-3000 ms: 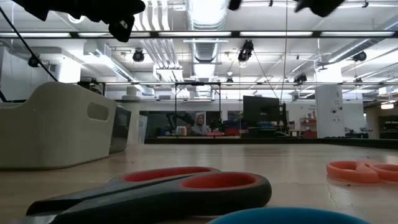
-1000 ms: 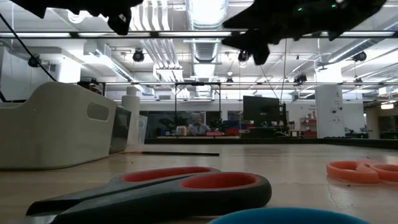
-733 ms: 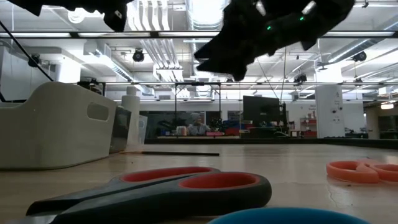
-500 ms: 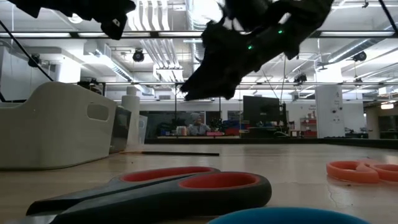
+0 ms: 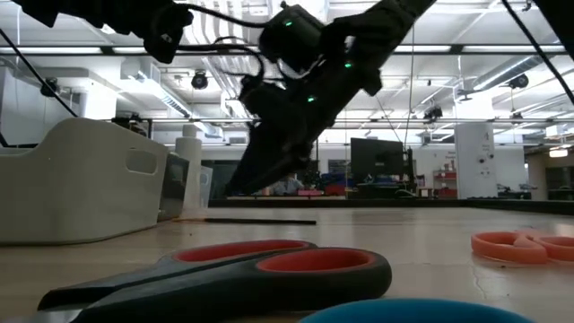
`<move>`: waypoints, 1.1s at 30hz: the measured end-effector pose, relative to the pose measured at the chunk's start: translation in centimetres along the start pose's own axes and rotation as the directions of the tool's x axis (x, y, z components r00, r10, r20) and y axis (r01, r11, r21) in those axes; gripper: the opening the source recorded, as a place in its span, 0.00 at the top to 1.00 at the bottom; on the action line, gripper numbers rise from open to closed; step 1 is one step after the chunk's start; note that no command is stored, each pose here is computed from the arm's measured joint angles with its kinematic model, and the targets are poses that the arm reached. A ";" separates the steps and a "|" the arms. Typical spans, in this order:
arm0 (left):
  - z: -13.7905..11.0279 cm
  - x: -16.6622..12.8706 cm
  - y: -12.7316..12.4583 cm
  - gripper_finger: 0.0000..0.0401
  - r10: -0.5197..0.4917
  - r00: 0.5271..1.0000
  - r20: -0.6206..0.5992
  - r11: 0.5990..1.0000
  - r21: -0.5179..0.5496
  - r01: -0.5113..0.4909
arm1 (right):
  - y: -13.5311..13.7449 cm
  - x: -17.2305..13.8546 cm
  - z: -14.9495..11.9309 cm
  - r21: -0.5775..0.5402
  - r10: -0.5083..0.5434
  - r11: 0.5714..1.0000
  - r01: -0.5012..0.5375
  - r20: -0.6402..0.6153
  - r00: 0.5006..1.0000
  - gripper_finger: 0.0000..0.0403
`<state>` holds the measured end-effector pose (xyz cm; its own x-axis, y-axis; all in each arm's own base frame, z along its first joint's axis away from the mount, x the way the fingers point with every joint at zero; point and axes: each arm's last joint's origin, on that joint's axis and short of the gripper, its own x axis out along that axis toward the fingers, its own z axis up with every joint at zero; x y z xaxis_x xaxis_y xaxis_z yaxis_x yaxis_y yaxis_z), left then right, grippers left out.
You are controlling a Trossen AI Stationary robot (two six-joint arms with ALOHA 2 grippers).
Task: Pick & Place Paint Supplies
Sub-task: Put the orange paint brush into the black bin
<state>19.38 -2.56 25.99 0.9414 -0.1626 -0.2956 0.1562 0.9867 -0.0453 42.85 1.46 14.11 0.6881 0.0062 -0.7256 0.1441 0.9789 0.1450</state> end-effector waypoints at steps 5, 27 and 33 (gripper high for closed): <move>-0.1 0.0 0.0 0.98 0.000 1.000 -0.014 1.000 -0.002 0.000 | 0.2 1.8 -0.3 -0.008 -0.014 1.000 0.014 -0.078 0.997 0.47; -0.2 0.0 0.0 0.98 0.000 1.000 -0.017 1.000 -0.004 0.000 | 0.5 2.7 -1.7 -0.160 -0.221 0.967 0.200 -0.124 0.967 0.47; -0.2 0.0 0.0 0.98 0.000 1.000 -0.016 1.000 -0.001 0.000 | 0.6 2.7 -1.8 -0.155 -0.178 0.975 0.156 -0.140 0.974 0.48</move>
<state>19.33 -2.56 25.84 0.9363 -0.1627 -0.3112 0.1560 0.9867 -0.0466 43.54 2.47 11.03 0.5454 -0.1397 -0.8264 0.1376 0.9876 -0.0761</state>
